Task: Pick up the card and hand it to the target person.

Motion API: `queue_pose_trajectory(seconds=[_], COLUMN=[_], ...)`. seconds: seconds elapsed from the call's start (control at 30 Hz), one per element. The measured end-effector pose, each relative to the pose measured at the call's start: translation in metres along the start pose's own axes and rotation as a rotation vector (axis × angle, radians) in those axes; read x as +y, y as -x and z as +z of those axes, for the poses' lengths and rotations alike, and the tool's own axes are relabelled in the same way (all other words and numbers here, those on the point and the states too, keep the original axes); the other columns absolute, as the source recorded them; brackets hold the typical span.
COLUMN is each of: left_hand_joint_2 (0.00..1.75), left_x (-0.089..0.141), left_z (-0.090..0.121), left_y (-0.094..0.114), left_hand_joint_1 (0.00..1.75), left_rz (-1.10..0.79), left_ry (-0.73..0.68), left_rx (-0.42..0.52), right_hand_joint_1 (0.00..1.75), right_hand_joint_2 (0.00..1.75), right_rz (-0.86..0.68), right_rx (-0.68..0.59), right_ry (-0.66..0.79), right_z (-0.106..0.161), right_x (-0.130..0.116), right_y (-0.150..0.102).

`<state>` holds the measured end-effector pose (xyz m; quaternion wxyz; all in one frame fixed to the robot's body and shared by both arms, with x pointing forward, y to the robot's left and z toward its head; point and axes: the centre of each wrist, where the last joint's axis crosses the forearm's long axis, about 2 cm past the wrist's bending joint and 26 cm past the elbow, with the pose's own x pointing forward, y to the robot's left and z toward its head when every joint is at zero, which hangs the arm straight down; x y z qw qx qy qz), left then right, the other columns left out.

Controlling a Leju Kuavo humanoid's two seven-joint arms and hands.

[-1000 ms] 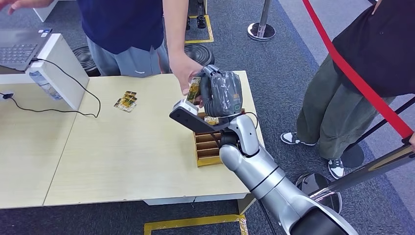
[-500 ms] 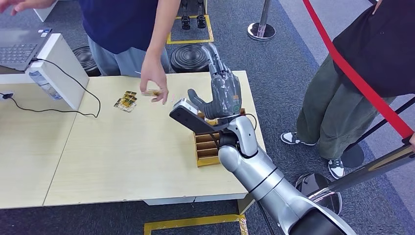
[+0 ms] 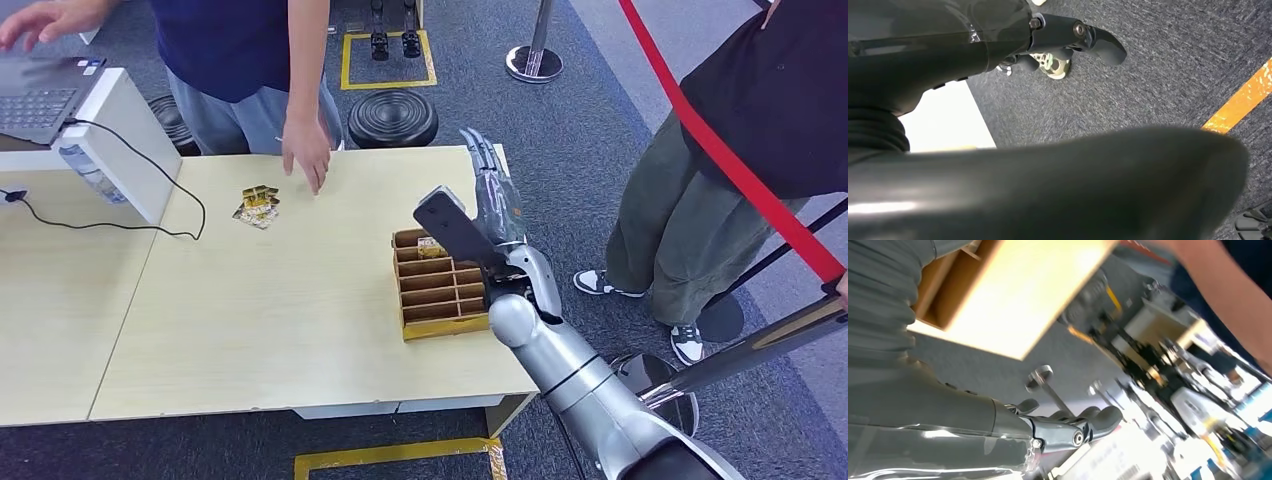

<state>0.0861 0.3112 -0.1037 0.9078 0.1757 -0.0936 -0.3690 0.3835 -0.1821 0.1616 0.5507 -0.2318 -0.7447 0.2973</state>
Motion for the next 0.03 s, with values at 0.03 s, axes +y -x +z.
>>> queue_pose_trajectory(seconds=[0.03], left_hand_joint_2=[0.0], left_x=[0.0002], left_z=[-0.0001], left_y=[0.0006], left_hand_joint_1=[0.0], left_rz=[0.002], left_ry=[0.002], left_rx=[0.002], right_hand_joint_1=[0.0], right_hand_joint_2=[1.75], right_rz=[-0.012], right_rx=[0.013], right_ry=[-0.011], right_z=[0.0021], right_x=[-0.0009], right_y=[0.004])
